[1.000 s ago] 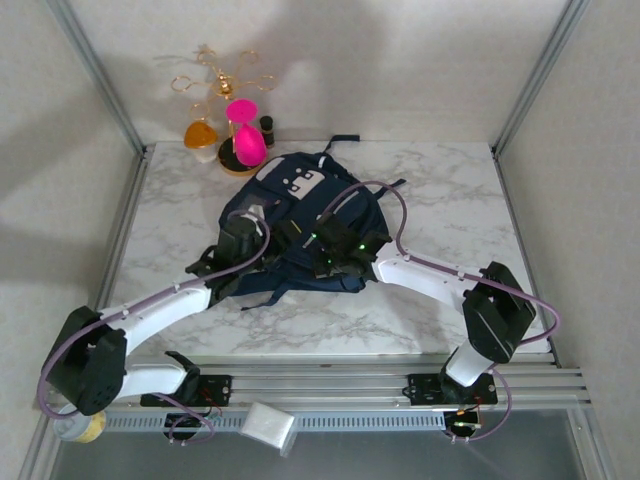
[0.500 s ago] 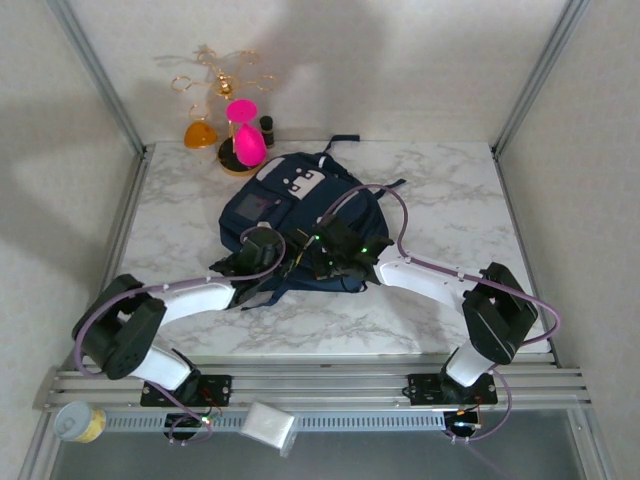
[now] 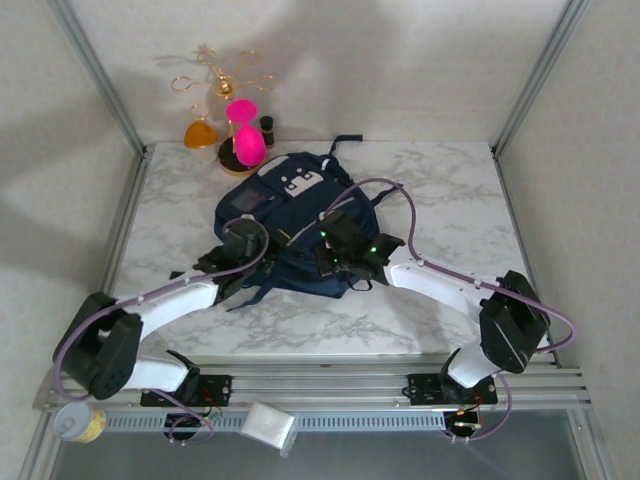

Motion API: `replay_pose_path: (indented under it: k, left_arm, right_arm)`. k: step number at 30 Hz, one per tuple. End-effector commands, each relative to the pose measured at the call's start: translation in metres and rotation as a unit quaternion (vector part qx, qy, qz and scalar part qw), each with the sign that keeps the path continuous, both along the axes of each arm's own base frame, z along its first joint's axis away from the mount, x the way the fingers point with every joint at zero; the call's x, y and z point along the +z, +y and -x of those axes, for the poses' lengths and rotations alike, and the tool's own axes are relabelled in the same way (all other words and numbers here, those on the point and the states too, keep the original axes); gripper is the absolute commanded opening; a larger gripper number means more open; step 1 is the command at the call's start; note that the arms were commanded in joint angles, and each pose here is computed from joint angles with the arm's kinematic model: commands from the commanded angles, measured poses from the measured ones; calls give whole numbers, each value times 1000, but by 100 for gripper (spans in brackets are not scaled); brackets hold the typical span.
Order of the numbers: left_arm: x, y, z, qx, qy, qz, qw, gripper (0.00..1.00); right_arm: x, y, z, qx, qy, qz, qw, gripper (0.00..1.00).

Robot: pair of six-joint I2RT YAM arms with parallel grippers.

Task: Pack the student bag
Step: Zip the student bag at the center of the table.

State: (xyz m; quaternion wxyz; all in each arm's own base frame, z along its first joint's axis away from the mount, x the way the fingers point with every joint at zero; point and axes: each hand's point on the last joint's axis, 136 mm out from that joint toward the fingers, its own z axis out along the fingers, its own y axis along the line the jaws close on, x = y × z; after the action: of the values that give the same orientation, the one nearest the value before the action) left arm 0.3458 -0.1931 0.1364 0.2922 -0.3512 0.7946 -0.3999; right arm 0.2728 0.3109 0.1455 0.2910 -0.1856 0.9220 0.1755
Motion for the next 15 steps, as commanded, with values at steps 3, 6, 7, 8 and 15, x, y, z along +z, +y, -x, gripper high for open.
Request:
replay_pose_path:
  k: [3, 6, 7, 8, 15]
  left_arm:
    - [-32, 114, 20, 102, 25, -142, 984, 0]
    - [-33, 153, 27, 122, 36, -169, 977, 0]
    - [-31, 164, 26, 127, 38, -173, 976, 0]
    - [-28, 173, 24, 129, 36, -179, 975, 0]
    - [-7, 165, -5, 61, 6, -139, 988, 0]
  right_arm:
    - [-13, -21, 7, 34, 28, 68, 997, 0]
    - [-13, -20, -3, 28, 12, 82, 996, 0]
    - [-14, -21, -9, 18, 3, 88, 996, 0]
    - [-14, -19, -15, 14, -7, 91, 996, 0]
    - [8, 49, -4, 130, -17, -31, 991, 0]
